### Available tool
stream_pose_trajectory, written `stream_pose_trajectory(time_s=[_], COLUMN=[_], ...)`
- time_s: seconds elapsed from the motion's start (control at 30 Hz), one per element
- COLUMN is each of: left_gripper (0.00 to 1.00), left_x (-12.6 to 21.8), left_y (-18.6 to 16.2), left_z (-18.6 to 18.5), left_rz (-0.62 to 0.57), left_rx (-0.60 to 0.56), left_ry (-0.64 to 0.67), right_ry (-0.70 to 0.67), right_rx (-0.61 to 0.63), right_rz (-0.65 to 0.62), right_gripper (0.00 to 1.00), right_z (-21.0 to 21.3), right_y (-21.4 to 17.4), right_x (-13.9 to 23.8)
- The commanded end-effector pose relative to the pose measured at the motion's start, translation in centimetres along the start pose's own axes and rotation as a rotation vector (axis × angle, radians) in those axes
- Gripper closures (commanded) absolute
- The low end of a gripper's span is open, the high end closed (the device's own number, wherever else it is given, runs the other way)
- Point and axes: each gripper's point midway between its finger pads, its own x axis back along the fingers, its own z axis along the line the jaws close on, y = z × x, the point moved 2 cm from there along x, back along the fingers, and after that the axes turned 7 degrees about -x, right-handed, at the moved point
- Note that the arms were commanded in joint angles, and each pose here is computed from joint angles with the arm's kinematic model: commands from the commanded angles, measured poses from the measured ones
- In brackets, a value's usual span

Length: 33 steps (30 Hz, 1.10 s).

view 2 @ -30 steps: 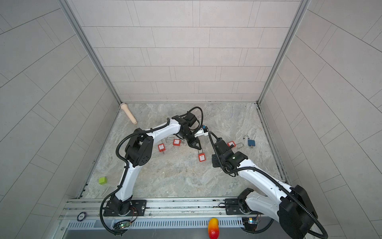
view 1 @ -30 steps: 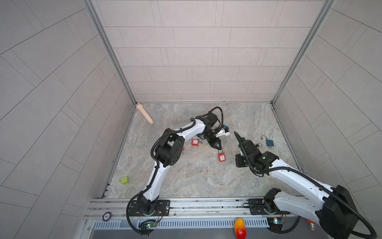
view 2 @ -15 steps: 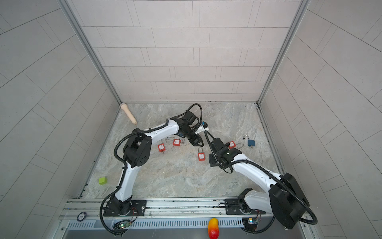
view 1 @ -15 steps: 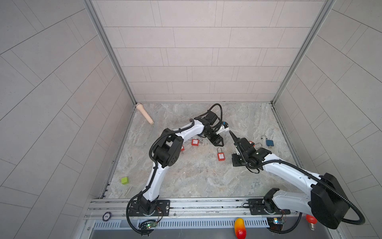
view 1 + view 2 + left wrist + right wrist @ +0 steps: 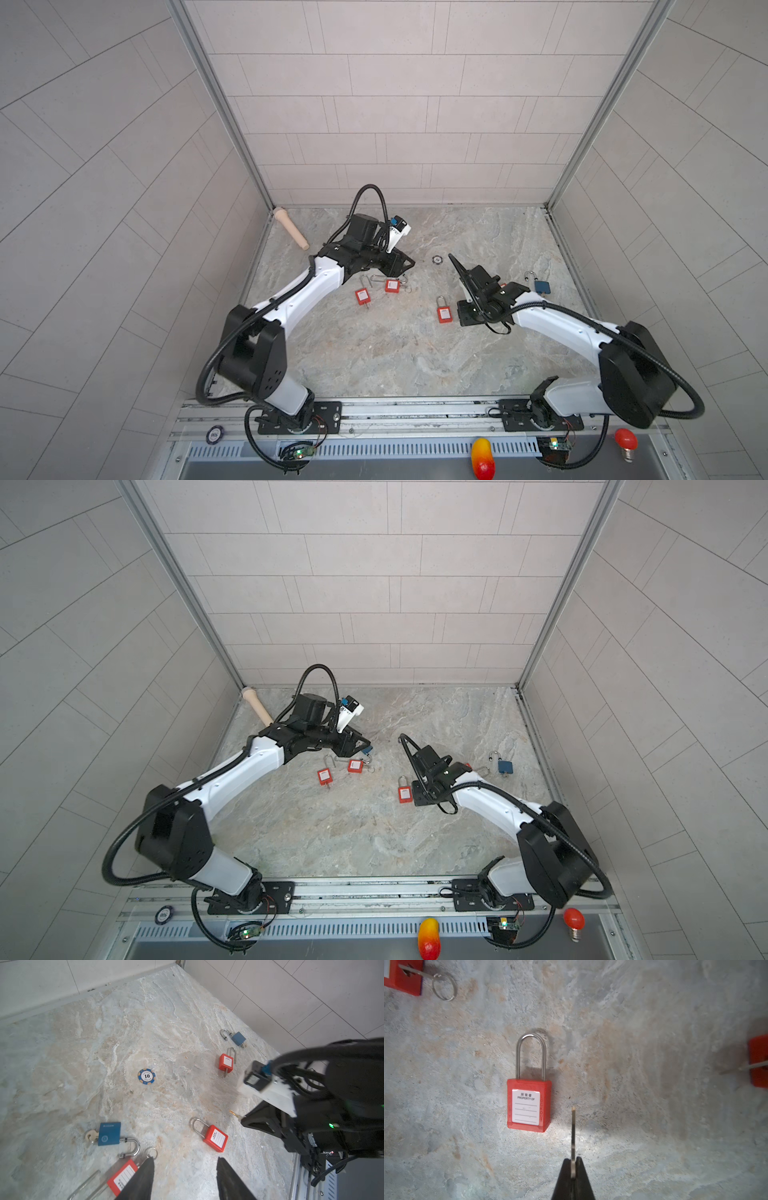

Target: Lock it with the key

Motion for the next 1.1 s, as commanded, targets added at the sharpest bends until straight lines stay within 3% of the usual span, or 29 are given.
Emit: stream_pose_trajectory(time_s=[0.0, 0.3, 0.43, 0.63, 0.9, 1.07], left_gripper=[0.46, 0.46, 0.46, 0.46, 0.46, 0.46], left_x=[2.0, 6.5, 7.2, 7.8, 8.3, 8.7], left_y=[-1.4, -4.0, -4.0, -3.5, -2.4, -1.4], left_z=[-1.1, -2.7, -3.2, -3.5, -4.1, -4.8], left_rz=[-0.023, -0.046, -0.061, -0.081, -0.115, -0.141], left_rx=[-0.013, -0.03, -0.027, -0.021, -0.022, -0.012], left_ry=[0.052, 0.148, 0.148, 0.148, 0.121, 0.094], right_ry=[-0.016, -0.086, -0.102, -0.12, -0.173, -0.236], right_rx=[0.005, -0.027, -0.032, -0.016, 0.03, -0.102], right_rz=[0.078, 0.195, 0.203, 0.107, -0.029, -0.057], right_gripper=[1.0, 1.0, 0.86, 0.62, 0.54, 0.49], right_z=[-0.1, -0.2, -0.1, -0.1, -1.1, -5.7], right_y=[-0.2, -0.1, -0.1, 1.9, 4.0, 4.6], right_x=[-1.1, -4.6, -4.8, -2.2, 3.2, 6.2])
